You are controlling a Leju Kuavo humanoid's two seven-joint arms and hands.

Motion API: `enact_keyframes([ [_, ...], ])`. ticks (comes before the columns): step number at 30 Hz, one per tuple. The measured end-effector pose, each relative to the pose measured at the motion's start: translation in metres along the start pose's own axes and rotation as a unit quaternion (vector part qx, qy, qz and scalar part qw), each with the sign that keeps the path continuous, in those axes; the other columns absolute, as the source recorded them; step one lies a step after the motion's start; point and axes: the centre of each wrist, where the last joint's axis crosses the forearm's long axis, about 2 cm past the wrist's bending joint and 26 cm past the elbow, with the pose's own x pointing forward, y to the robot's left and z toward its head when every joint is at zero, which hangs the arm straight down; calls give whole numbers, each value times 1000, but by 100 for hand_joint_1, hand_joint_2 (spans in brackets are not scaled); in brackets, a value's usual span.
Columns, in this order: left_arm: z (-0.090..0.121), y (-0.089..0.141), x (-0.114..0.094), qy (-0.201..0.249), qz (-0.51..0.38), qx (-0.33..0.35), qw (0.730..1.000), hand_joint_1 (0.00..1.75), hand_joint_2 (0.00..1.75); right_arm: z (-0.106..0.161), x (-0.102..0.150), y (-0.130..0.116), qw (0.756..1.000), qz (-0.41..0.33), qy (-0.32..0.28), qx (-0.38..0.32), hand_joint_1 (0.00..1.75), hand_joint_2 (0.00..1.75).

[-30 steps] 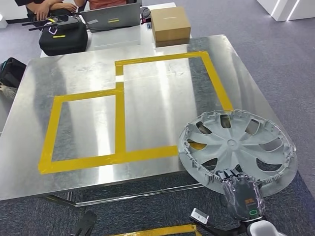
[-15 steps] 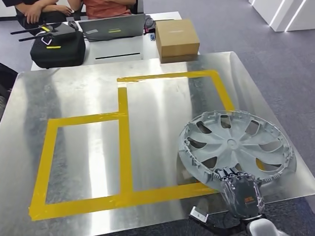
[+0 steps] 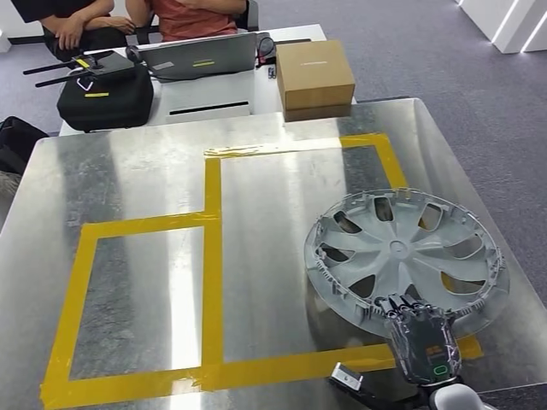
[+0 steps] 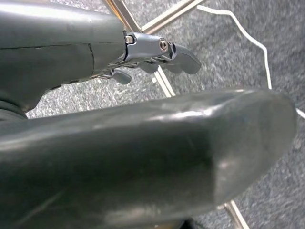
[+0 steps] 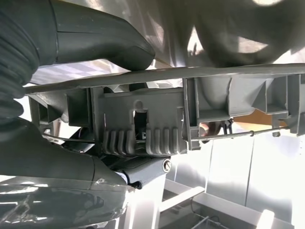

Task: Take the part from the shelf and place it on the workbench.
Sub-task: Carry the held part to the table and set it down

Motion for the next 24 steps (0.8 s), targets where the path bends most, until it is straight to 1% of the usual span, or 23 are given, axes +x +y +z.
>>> enact_keyframes([
  [24,-1,0,2,6,5,7,1000,0,0,-1,1,0,1000,-2,0,-1,175,175],
])
